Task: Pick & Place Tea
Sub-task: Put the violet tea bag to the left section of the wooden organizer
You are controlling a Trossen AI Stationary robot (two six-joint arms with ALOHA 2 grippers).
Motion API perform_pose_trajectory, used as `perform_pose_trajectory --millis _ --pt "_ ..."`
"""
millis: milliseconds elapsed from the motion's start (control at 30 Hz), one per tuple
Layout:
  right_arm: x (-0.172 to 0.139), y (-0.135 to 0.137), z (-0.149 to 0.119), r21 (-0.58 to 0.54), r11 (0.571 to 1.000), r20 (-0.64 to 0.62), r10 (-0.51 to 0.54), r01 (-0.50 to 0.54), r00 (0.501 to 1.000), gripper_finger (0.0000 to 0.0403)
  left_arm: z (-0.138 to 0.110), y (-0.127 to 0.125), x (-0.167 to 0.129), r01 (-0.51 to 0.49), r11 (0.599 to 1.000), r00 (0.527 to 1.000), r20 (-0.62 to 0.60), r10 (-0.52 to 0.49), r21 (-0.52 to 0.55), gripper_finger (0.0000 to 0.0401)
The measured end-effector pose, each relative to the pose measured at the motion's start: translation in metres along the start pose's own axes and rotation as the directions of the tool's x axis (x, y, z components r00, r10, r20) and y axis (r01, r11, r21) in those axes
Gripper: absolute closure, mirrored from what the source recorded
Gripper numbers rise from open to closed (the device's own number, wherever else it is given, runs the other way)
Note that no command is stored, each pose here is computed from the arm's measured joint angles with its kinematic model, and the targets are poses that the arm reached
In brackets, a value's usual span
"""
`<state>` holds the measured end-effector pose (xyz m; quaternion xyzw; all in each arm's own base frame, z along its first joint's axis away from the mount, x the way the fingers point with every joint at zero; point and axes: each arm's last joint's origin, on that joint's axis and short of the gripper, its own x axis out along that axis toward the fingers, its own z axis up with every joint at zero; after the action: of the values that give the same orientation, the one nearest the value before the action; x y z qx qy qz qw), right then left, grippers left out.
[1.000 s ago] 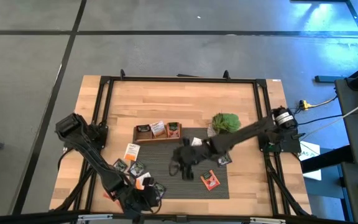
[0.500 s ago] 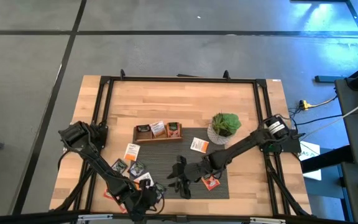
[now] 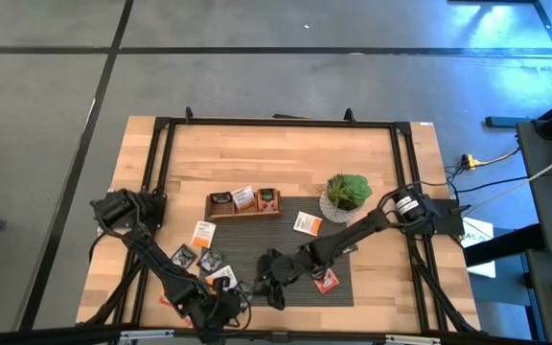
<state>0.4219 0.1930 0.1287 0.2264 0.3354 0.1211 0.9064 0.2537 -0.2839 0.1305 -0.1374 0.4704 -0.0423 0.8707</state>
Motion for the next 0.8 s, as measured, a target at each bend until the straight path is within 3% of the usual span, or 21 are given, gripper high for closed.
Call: perform_pose_trajectory --millis 267,467,800 --pt "0.019 -0.001 0.0 0.009 1.0 0.0 0.001 -0.001 1.0 0.0177 0.003 -0.003 -0.005 0.005 1.0 0.999 0.037 -0.005 -0.017 0.0392" --pt "0.035 -0.005 -0.004 0.038 0.999 -0.031 -0.024 0.025 0.999 0.0191 0.003 0.0 -0.007 -0.048 0.999 0.997 0.052 0.049 -0.02 0.0389" --pt "0.034 -0.009 -0.004 0.085 0.995 -0.048 -0.05 0.054 0.998 0.0218 -0.001 0.014 -0.002 -0.089 0.99 0.996 0.02 0.092 -0.109 0.0392"
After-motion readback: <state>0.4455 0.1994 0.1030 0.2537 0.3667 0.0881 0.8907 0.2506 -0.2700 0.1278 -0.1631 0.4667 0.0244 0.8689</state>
